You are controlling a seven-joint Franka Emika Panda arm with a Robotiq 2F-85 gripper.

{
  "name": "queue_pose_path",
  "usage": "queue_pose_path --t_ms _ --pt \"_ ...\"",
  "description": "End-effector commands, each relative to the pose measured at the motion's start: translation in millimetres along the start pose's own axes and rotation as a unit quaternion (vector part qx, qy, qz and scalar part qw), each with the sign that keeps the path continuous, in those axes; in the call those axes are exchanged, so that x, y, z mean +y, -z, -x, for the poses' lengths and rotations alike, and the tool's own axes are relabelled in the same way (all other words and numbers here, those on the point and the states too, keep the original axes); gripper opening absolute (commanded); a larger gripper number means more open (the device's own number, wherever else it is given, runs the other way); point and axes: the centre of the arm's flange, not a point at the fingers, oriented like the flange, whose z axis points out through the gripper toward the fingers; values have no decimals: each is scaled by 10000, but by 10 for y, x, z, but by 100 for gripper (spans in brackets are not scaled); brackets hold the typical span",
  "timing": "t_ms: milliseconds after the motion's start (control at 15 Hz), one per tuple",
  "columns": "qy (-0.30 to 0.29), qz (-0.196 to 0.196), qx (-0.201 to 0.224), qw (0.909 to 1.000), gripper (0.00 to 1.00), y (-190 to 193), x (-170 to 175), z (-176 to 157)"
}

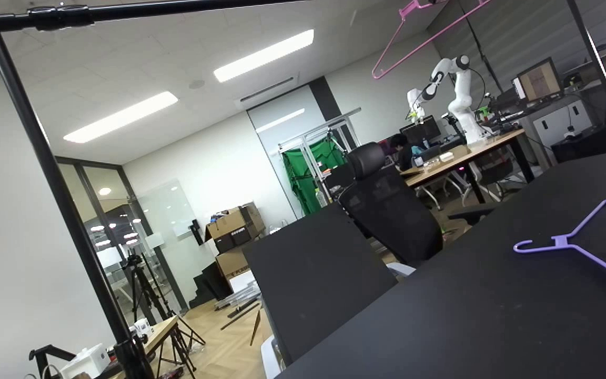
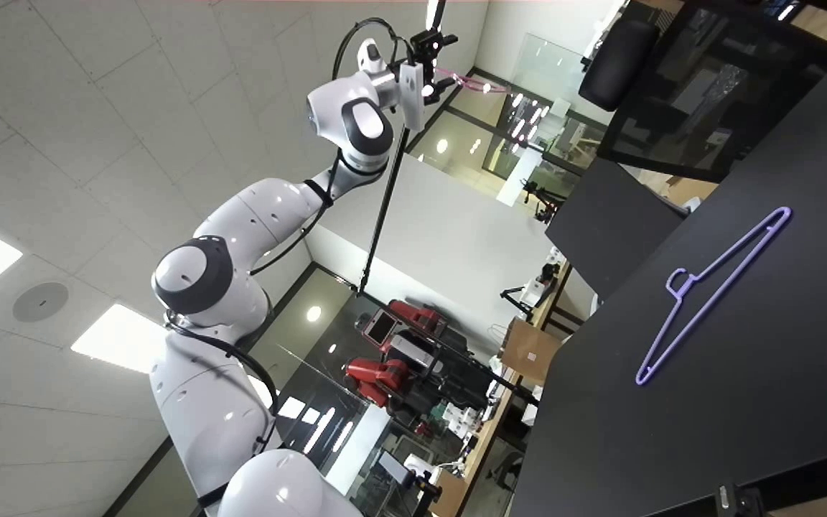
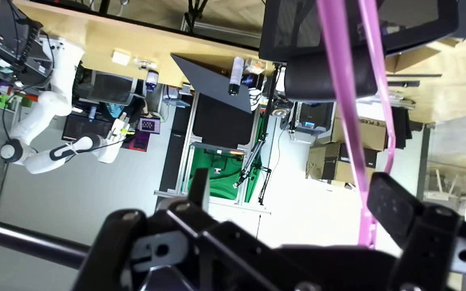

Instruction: Remove the pink hanger from the rail

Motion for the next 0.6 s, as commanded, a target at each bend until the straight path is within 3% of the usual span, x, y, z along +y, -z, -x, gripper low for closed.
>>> queue_pose_path --t_ms 0,533 --pt "-618 17 352 9975 100 -548 -103 -475" --pt "-1047 -517 533 9917 100 -777 -719 -726"
